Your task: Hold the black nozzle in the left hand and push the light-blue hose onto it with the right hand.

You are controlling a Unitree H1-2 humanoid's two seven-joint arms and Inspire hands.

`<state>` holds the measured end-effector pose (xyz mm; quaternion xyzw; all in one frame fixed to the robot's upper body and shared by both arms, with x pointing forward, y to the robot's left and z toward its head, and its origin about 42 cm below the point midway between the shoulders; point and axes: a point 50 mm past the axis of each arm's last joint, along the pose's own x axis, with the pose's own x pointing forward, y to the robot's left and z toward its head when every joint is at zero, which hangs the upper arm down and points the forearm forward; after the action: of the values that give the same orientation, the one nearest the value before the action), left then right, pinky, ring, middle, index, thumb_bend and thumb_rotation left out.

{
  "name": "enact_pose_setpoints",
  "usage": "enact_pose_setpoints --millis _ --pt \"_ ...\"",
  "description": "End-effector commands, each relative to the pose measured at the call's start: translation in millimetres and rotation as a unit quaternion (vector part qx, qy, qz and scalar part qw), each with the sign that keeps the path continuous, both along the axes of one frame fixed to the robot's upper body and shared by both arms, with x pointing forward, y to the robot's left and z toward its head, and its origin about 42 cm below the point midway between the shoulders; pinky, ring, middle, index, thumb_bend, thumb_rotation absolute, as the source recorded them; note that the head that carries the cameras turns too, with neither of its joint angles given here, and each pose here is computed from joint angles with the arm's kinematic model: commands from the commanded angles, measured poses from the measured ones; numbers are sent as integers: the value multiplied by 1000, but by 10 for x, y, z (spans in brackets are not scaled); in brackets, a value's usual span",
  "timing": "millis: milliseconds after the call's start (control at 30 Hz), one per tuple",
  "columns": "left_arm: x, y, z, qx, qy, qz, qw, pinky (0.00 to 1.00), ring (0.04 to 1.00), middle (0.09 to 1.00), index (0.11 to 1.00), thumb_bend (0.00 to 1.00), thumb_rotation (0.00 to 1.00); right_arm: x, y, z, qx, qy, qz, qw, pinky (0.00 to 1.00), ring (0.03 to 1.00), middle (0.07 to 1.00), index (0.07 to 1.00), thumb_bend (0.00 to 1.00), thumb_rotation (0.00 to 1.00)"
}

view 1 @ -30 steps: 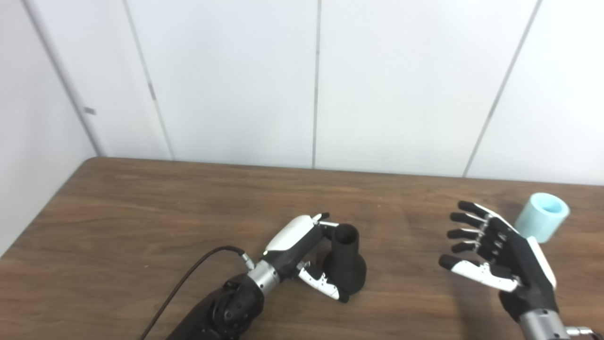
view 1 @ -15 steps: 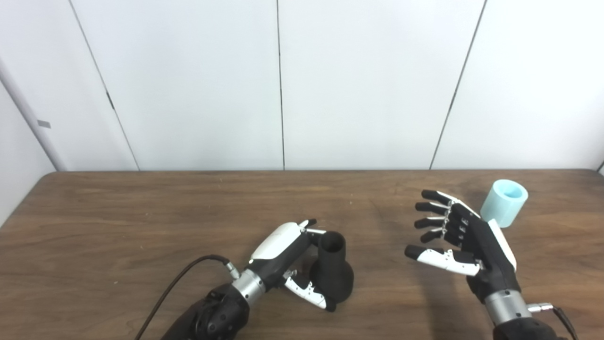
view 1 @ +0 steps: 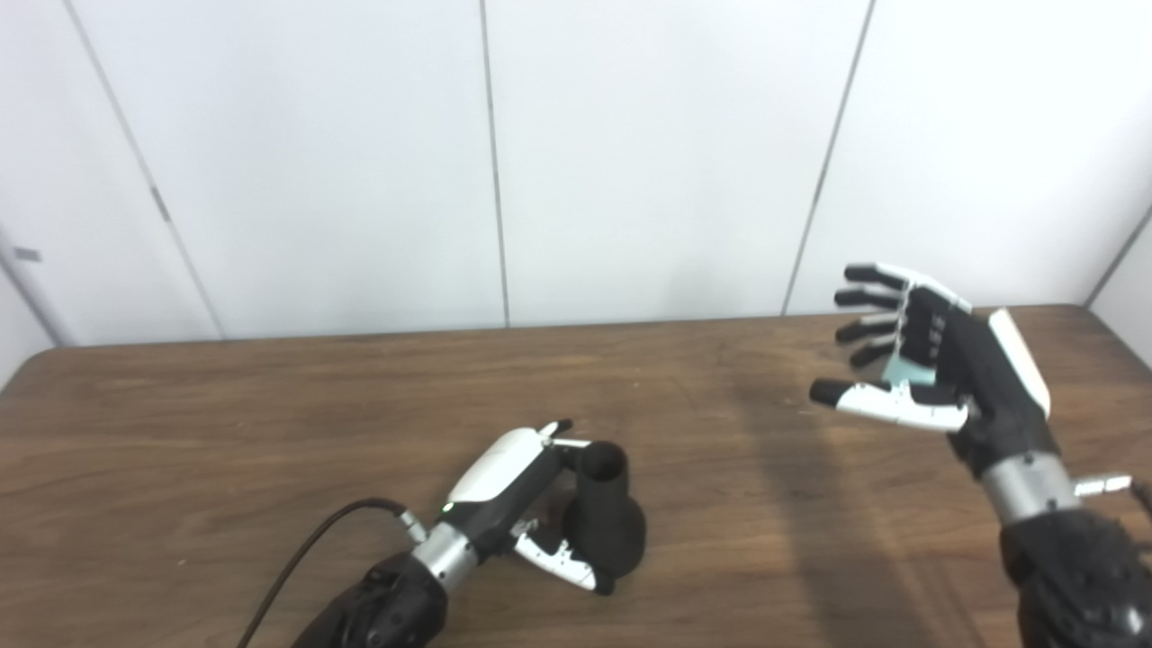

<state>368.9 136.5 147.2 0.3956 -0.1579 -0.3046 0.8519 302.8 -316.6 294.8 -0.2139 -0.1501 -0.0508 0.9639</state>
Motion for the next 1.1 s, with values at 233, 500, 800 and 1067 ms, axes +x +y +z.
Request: enact_pose_setpoints --millis 233,500,800,1067 --pt "-152 533 -517 86 59 27 994 1000 613 435 505 525 0 236 -656 818 -144 -19 -34 989 499 623 738 750 814 149" --pt "-126 732 -594 85 57 25 994 1000 609 448 500 526 0 620 -817 1106 -284 37 -103 952 579 672 776 755 846 142" --pt "-124 818 -649 80 63 21 995 1000 610 448 500 526 0 966 -920 1173 -331 131 -126 926 700 861 904 863 909 187" --pt "-157 824 -648 76 68 18 995 1000 611 451 498 526 0 1272 -955 1049 -337 208 -98 913 748 905 941 888 908 151"
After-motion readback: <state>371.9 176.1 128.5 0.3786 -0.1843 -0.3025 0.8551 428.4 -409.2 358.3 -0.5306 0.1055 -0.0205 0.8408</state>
